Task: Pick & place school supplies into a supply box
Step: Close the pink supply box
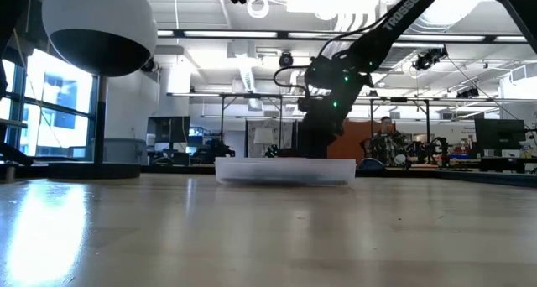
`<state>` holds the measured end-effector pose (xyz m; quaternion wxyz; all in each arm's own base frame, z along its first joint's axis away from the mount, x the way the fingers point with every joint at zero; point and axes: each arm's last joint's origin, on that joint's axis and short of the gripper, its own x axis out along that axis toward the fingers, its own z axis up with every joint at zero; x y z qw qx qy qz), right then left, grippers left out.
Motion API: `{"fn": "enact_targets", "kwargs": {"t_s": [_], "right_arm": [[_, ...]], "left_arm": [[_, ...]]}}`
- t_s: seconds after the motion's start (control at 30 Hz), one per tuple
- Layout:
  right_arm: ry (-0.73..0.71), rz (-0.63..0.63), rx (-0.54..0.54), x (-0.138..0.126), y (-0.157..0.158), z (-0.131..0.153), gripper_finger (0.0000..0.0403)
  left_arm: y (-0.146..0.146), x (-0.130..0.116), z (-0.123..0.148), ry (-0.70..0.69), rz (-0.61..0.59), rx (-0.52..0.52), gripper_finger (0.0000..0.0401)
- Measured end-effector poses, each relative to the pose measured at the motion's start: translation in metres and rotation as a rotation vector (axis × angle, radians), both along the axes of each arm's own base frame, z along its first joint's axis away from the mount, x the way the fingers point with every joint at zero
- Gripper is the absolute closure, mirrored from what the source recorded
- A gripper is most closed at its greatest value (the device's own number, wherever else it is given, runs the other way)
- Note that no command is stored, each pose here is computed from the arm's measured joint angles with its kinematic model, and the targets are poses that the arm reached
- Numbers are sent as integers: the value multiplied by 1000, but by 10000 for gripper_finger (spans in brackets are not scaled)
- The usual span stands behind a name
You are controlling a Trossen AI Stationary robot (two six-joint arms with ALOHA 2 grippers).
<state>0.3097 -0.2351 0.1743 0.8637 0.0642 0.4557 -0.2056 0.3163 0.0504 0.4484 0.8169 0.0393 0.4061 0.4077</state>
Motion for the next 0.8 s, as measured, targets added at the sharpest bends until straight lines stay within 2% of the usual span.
{"fn": "enact_targets", "kwargs": {"t_s": [0.3,0.47,0.63,0.8], "right_arm": [[2,-5,2,-5,-6,-1,309],[38,-11,-42,-8,-9,-1,309],[54,-16,-25,-12,-11,-2,309],[93,-14,16,-11,-11,-16,309]], "left_arm": [[0,-1,0,-11,9,-17,231],[0,-1,0,-8,9,-18,231],[0,-1,0,-8,9,-18,231],[0,-1,0,-12,12,-18,231]]}}
